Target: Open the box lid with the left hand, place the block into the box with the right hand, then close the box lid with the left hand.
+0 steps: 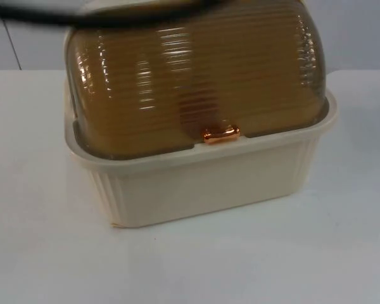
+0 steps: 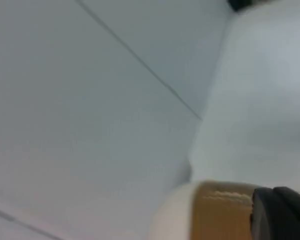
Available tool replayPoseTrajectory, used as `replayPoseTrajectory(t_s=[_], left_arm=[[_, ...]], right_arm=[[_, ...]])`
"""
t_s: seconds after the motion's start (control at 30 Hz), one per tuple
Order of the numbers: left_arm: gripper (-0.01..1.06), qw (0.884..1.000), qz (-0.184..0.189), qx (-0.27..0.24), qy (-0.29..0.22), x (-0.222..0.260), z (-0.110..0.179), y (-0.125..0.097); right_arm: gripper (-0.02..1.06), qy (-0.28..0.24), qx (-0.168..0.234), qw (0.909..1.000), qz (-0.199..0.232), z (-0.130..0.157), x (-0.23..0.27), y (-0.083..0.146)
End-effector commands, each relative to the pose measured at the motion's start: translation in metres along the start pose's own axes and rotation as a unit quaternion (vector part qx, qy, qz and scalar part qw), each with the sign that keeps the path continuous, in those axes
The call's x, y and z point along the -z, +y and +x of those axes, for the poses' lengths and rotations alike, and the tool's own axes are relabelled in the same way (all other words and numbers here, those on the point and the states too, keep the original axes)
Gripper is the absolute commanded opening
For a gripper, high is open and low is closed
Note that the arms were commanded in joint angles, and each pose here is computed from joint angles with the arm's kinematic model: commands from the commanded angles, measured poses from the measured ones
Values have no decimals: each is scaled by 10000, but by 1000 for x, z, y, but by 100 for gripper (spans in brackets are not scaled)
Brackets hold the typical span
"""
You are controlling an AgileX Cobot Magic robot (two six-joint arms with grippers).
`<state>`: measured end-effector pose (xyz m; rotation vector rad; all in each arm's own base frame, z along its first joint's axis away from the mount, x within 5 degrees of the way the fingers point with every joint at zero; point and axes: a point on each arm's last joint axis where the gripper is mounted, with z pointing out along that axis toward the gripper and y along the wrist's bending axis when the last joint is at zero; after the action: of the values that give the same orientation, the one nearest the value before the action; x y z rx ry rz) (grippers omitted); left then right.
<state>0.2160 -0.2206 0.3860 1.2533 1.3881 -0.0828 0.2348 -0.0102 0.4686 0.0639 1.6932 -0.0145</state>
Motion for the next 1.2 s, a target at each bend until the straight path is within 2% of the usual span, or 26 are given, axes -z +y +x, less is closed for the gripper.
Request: replayPoseTrajectory(t_s=[0.0,0.07,0.1,0.13,0.2,0.27,0.3,0.4,0.43,0.47,0.57,0.63,0.67,0.7,0.8,0.97,1.17], left_arm=[[0,9975,-466,454,-269,12,-2,18],[0,9909,-926,899,-388,24,4,39],[0,9909,-926,899,-388,24,4,39],[0,9853,-1177,1164,-414,31,9,51],[0,9679,-1662,1814,-515,45,19,73],[0,9427,-2172,2465,-581,62,33,96],[0,9427,-2172,2465,-581,62,33,96],[0,9050,-2801,3158,-531,85,56,122],[0,8960,-2973,3272,-426,91,64,128],[0,8960,-2973,3272,-426,91,64,128],[0,8777,-3349,3427,87,107,91,143],[0,8666,-3411,3615,444,113,106,146],[0,8666,-3411,3615,444,113,106,146],[0,8597,-3413,3751,612,116,113,147],[0,8486,-3282,3997,1112,118,129,145],[0,8473,-3051,4100,1444,115,134,139],[0,8518,-2957,3910,1847,112,143,138]], right_arm=[[99,-103,11,9999,-25,-5,4,1],[99,-92,11,10000,-24,-5,4,1],[99,-92,11,10000,-24,-5,4,1],[99,-92,11,10000,-24,-5,4,1],[99,-92,11,10000,-24,-5,4,1],[99,-92,11,10000,-24,-5,4,1],[99,-92,11,10000,-24,-5,4,1],[99,-92,11,10000,-24,-5,4,1],[99,-92,11,10000,-24,-5,4,1],[99,-92,11,10000,-24,-5,4,1],[99,-103,-31,9999,-25,-5,4,1],[99,-103,-31,9999,-25,-5,4,1],[99,-103,-31,9999,-25,-5,4,1],[99,-103,-31,9999,-25,-5,4,1],[99,-102,-40,9999,-29,-5,4,1],[99,-102,-56,9999,-30,-5,4,1],[99,-110,-94,9999,-34,-5,4,1]])
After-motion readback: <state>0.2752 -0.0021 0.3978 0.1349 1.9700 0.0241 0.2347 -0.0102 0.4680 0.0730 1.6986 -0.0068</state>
